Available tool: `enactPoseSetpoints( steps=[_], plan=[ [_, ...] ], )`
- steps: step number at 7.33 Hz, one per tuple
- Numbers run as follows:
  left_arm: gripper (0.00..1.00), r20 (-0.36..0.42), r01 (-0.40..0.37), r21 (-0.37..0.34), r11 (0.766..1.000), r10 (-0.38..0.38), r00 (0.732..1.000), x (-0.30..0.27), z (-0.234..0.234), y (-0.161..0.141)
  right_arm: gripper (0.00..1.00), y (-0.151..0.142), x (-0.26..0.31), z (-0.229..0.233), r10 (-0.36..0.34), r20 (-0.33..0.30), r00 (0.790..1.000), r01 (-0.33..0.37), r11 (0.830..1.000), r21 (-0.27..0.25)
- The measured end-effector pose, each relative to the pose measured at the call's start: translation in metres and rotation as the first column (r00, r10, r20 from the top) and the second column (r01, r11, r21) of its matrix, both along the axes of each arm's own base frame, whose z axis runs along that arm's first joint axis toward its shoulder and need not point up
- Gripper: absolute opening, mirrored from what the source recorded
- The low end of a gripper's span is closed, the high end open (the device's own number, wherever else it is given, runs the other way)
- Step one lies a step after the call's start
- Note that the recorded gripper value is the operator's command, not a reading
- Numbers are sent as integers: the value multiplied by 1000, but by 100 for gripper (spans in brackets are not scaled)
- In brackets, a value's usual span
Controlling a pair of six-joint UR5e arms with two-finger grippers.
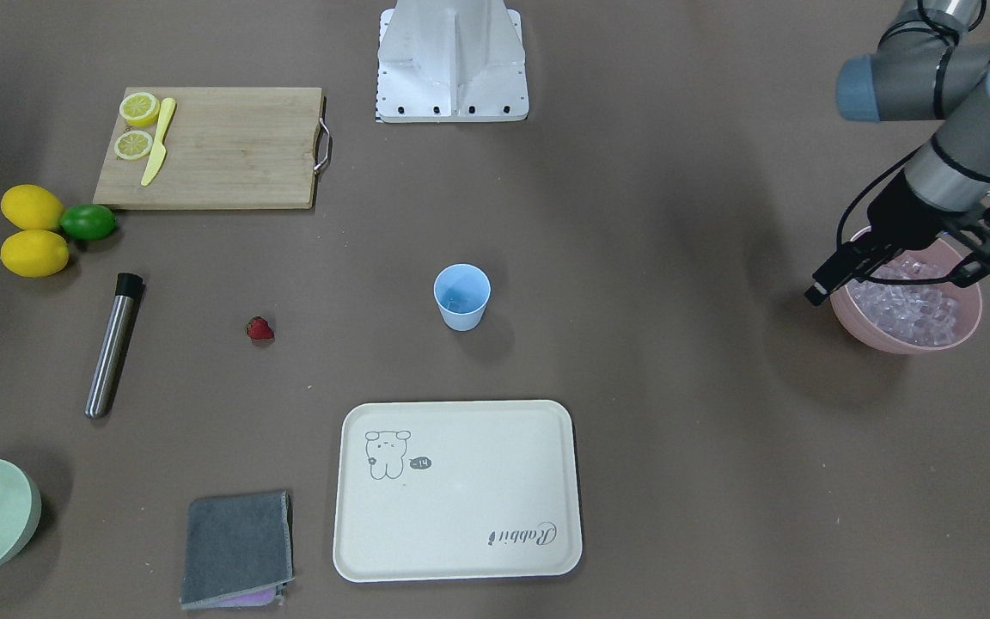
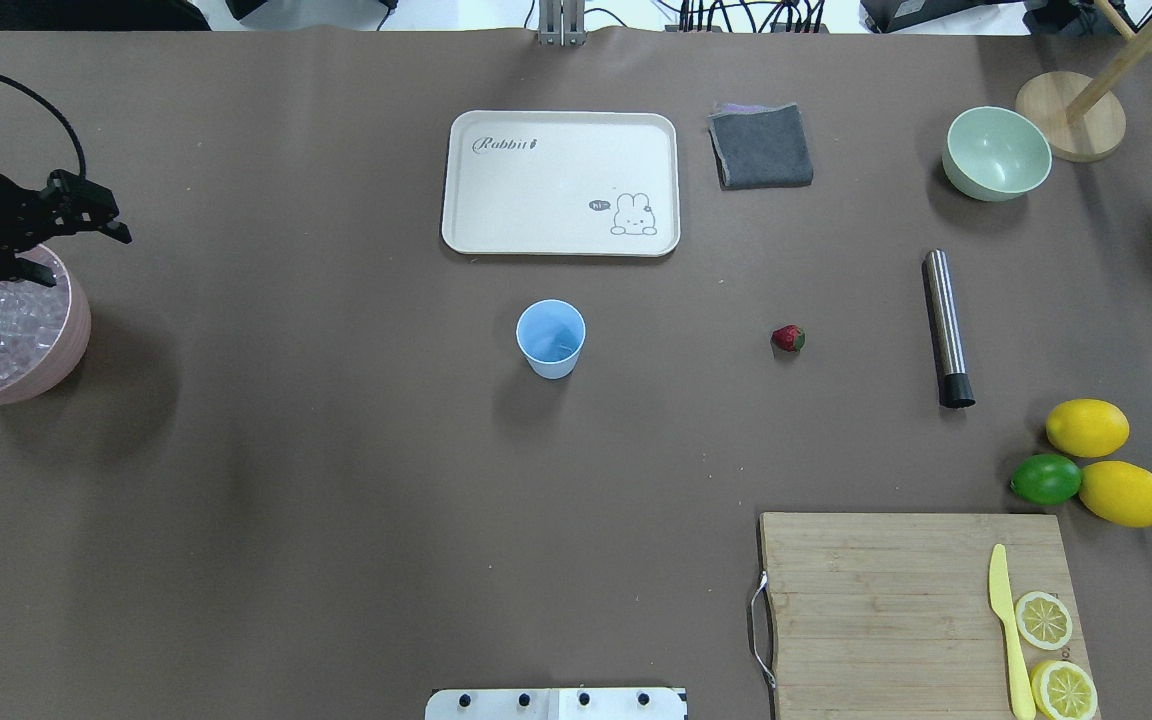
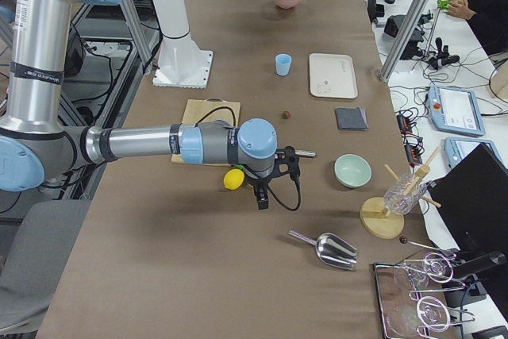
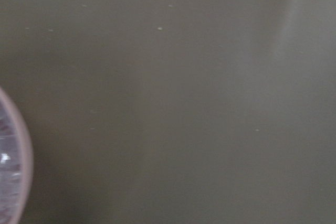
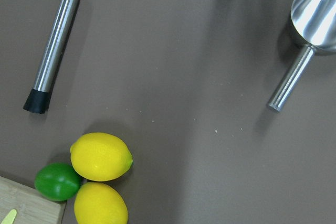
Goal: Mash ice and strawberries in cup
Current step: 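Move the left gripper back over the pink ice bowl, then lower the left gripper into the ice bowl and grasp another cube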
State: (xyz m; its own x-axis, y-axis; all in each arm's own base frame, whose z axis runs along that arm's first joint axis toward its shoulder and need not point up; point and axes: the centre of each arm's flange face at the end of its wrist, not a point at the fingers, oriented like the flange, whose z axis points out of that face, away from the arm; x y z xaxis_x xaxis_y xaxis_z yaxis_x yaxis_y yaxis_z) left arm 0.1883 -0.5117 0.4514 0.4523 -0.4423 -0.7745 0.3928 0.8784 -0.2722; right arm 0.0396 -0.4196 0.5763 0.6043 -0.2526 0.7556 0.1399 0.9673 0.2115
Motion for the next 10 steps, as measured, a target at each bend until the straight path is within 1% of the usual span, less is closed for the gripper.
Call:
enactPoseSetpoints(
  steps=[2, 3, 4, 7, 10],
  plan=[
    [97, 23, 2, -56, 998, 0, 1000, -38, 43, 27, 100, -17, -15, -12, -10, 5, 1000, 10, 1000, 2],
    [93, 44, 14, -93, 996, -9, 999, -48, 65, 39, 100, -20, -18, -16, -11, 6, 1000, 11, 1000, 6],
    [89, 62, 42, -131, 991, -34, 998, -54, 79, 47, 100, -21, -19, -18, -12, 6, 1000, 12, 1000, 8],
    [89, 96, 167, -226, 960, -148, 984, -58, 93, 48, 100, -23, -19, -22, -12, 8, 1000, 12, 1000, 15],
    [89, 78, 226, -286, 931, -213, 974, -36, 104, 49, 100, -25, -20, -25, -13, 9, 1000, 12, 1000, 22]
  ],
)
